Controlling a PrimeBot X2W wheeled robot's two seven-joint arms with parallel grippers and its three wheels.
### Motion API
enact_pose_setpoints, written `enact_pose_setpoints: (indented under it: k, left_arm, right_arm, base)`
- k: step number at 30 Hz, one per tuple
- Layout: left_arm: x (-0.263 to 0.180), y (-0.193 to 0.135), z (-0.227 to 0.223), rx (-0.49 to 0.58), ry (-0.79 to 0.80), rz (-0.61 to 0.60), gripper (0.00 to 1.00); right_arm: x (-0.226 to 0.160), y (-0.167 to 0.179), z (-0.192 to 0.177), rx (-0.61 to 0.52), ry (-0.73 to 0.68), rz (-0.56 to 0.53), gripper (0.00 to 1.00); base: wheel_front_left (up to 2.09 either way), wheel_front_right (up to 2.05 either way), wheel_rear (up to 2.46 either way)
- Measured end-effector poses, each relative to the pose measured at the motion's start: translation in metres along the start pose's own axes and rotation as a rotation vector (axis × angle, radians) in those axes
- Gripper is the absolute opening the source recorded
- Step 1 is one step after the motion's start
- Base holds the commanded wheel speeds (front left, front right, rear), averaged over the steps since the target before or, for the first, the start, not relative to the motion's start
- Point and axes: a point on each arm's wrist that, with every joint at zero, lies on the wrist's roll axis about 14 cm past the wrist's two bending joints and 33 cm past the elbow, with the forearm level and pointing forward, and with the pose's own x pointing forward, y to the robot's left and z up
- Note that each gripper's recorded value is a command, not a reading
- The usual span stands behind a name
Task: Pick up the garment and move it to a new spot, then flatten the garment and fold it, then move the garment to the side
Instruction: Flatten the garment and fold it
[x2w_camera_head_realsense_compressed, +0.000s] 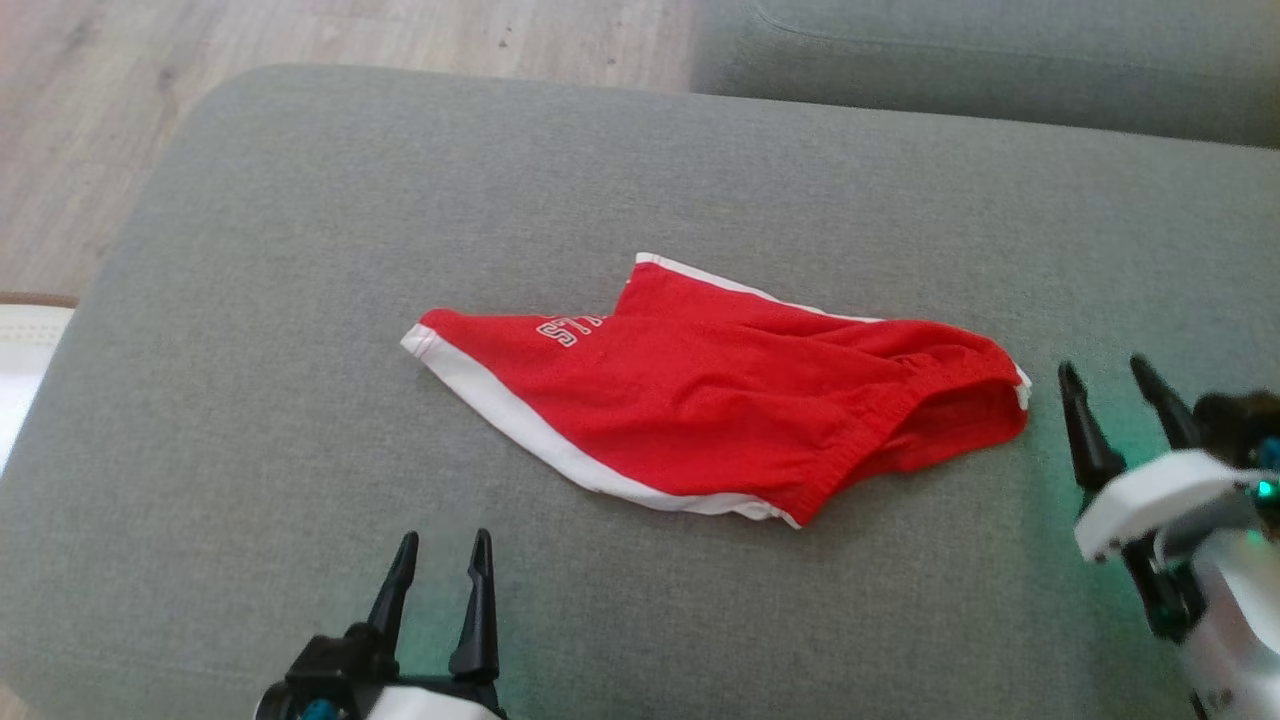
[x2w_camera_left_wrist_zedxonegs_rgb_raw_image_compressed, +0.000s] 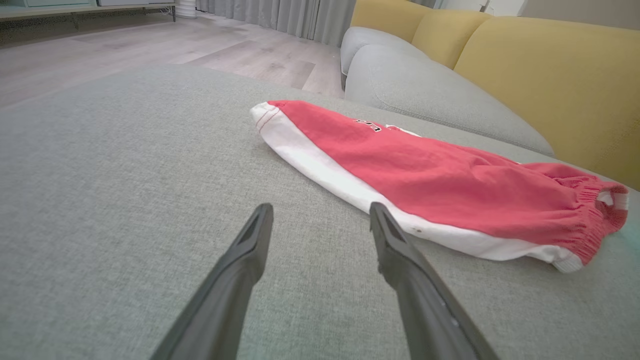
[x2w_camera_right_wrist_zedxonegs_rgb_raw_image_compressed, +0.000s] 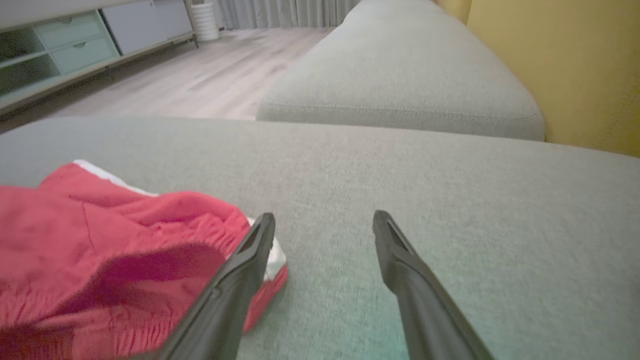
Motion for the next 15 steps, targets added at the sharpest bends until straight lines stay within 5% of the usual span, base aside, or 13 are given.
enact_pose_setpoints:
  k: [2, 7, 11, 15]
  left_arm:
    - [0.005, -0.003, 0.002, 0.005, -0.002, -0.01, 1.0]
    - [0.007, -0.005, 0.001, 0.007, 0.001, -0.015, 1.0]
    - [0.005, -0.002, 0.001, 0.006, -0.001, -0.006, 1.0]
    - [0.003, 0.0, 0.002, 0.005, -0.005, 0.002, 1.0]
  right_arm:
    - [0.004, -0.003, 0.012, 0.011, -0.039, -0.021, 1.0]
    - [0.007, 0.065, 0.054, 0.062, -0.208, 0.122, 1.0]
    - [-0.018, 0.134, 0.019, 0.077, -0.134, 0.312, 1.0]
    - [-0.042, 0.158, -0.019, 0.099, -0.028, 0.391, 1.0]
  base:
    - [0.0, 0.0, 0.0]
    - [0.0, 0.0, 0.0]
    - [0.0, 0.0, 0.0]
    - [0.0, 0.0, 0.0]
